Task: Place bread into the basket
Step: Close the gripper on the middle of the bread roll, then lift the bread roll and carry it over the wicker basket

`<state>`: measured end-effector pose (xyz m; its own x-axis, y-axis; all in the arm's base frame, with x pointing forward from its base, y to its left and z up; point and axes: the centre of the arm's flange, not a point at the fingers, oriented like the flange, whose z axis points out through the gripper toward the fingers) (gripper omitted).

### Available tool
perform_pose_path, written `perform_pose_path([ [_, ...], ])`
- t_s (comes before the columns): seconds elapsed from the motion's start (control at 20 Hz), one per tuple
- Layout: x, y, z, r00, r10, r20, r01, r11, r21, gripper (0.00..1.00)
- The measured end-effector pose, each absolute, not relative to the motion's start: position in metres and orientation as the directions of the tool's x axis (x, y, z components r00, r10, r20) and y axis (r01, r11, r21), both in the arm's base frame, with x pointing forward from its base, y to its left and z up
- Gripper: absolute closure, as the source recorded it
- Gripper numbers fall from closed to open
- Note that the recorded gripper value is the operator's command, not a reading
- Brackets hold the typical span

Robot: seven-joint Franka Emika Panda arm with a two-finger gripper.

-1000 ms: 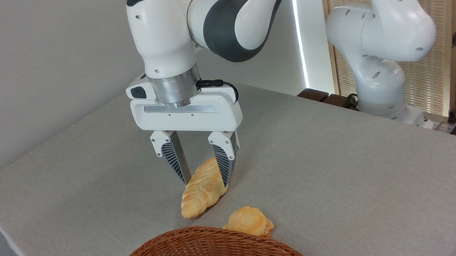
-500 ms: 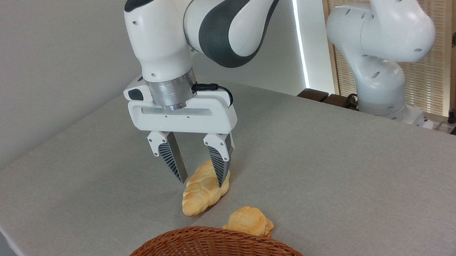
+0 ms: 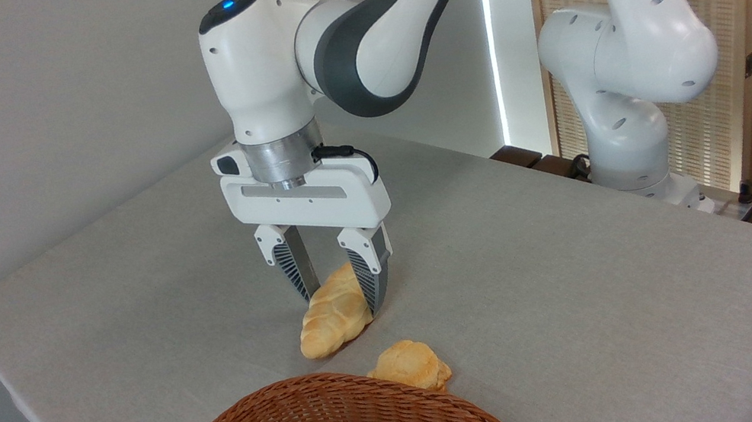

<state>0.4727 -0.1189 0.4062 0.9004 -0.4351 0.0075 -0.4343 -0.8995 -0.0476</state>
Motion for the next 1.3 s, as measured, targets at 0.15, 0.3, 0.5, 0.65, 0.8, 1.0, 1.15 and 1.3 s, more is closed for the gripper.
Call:
perform_pose_path([
  [0.15,0.472,-0.121,0.405,0.895,-0.446,0.005,-0.446,-0.894,-0.048,0.0],
  [0.3,0.472,-0.121,0.405,0.894,-0.448,0.004,-0.447,-0.893,-0.049,0.48],
  [0.5,0.472,-0.122,0.405,0.871,-0.491,0.001,-0.491,-0.87,-0.05,0.62],
  [0.65,0.472,-0.122,0.405,0.862,-0.507,0.001,-0.507,-0.861,-0.05,0.6],
  [0.8,0.472,-0.122,0.405,0.861,-0.509,0.001,-0.508,-0.86,-0.05,0.59],
  [1.0,0.472,-0.122,0.407,0.86,-0.51,0.005,-0.509,-0.859,-0.052,0.56],
  [1.15,0.474,-0.122,0.412,0.86,-0.51,0.014,-0.509,-0.859,-0.055,0.56],
  [1.3,0.484,-0.125,0.449,0.861,-0.508,0.03,-0.506,-0.86,-0.062,0.54],
])
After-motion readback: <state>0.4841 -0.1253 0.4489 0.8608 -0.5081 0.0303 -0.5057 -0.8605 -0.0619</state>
